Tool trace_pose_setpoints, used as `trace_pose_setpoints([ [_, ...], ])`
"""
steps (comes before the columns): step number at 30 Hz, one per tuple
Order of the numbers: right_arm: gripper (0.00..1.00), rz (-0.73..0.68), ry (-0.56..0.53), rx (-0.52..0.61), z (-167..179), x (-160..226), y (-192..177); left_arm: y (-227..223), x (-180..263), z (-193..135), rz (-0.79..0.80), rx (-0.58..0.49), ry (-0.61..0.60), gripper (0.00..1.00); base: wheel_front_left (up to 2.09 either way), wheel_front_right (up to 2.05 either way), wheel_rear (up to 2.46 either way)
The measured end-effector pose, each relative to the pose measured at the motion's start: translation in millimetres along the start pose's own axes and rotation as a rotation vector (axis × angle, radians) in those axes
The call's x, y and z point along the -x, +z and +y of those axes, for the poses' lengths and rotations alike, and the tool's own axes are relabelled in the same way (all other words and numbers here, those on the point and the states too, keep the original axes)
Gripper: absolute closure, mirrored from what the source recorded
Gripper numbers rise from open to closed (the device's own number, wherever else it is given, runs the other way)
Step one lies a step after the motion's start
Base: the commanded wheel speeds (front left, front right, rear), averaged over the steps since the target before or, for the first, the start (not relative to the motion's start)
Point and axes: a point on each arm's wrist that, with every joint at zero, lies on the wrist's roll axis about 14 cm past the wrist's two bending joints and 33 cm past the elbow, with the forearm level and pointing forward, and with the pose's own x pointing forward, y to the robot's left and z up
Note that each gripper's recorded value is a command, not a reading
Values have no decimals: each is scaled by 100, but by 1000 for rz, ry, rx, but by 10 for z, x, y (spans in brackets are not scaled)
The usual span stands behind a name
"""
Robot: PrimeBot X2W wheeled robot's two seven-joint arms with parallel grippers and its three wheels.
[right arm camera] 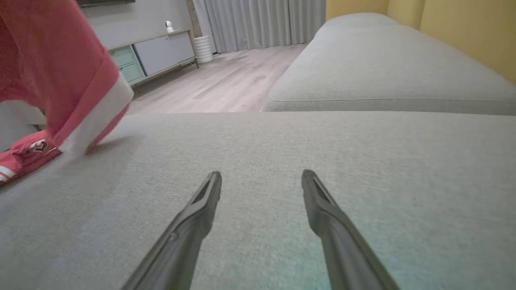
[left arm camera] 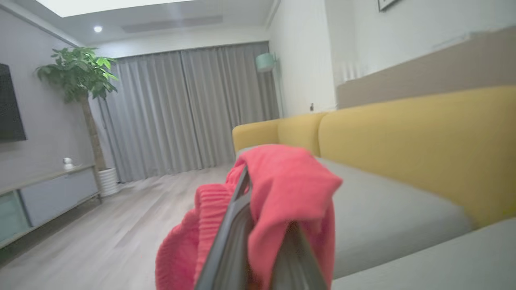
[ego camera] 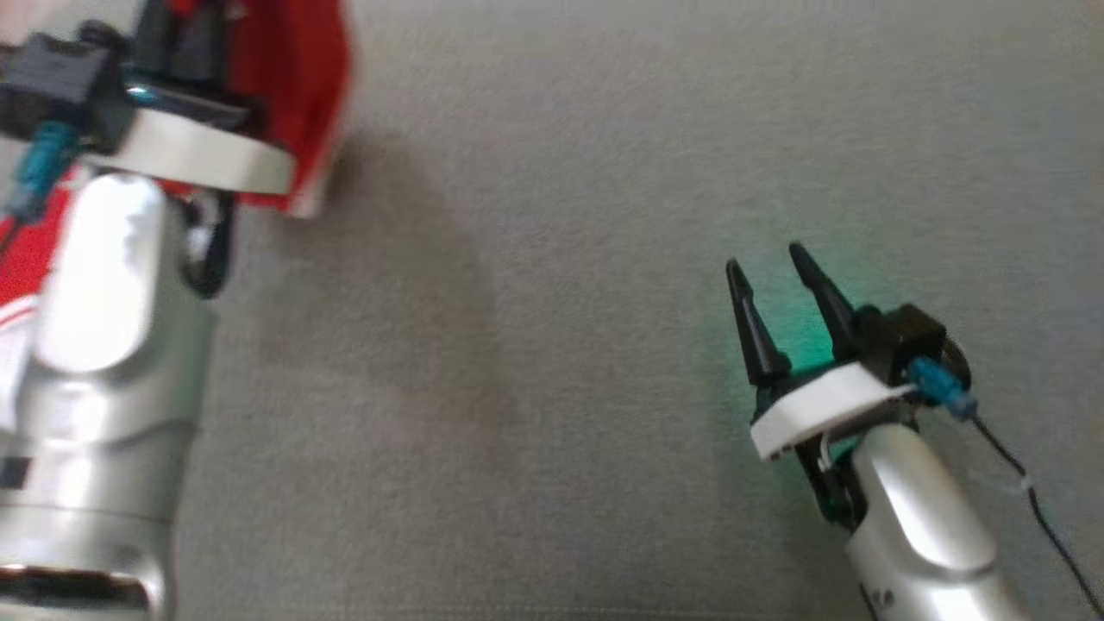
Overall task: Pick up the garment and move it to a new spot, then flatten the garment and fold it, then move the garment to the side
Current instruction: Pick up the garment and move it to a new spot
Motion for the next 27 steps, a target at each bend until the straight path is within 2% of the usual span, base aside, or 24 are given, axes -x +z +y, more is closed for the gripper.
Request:
trace_pose_setpoints([
  [8,0,-24,-121,-26,-230,548,83,644,-137,-1080,-165,231,-180,100,0,0,0],
  [11,0,-51,-160,-24,-321,685,171,715,-108,-1440,-172,299,-238,100,0,0,0],
  [14,0,-59,-196,-27,-404,805,184,570,-45,-1622,-125,362,-247,100,0,0,0],
  [15,0,-61,-206,-28,-429,832,187,433,2,-1656,-86,369,-239,96,0,0,0],
  [16,0,-62,-212,-30,-445,848,187,272,63,-1680,-41,375,-229,65,0,0,0],
  [17,0,-62,-216,-35,-454,858,181,85,142,-1687,10,380,-210,6,0,0,0],
  [18,0,-60,-219,-40,-459,864,170,-135,249,-1689,73,378,-188,0,0,0,0],
  [23,0,-56,-218,-46,-439,876,144,-1051,953,-1554,349,325,-70,0,0,0,0],
  [27,0,-74,-219,-48,-438,861,206,-1275,1312,-1289,421,318,29,0,0,0,0],
])
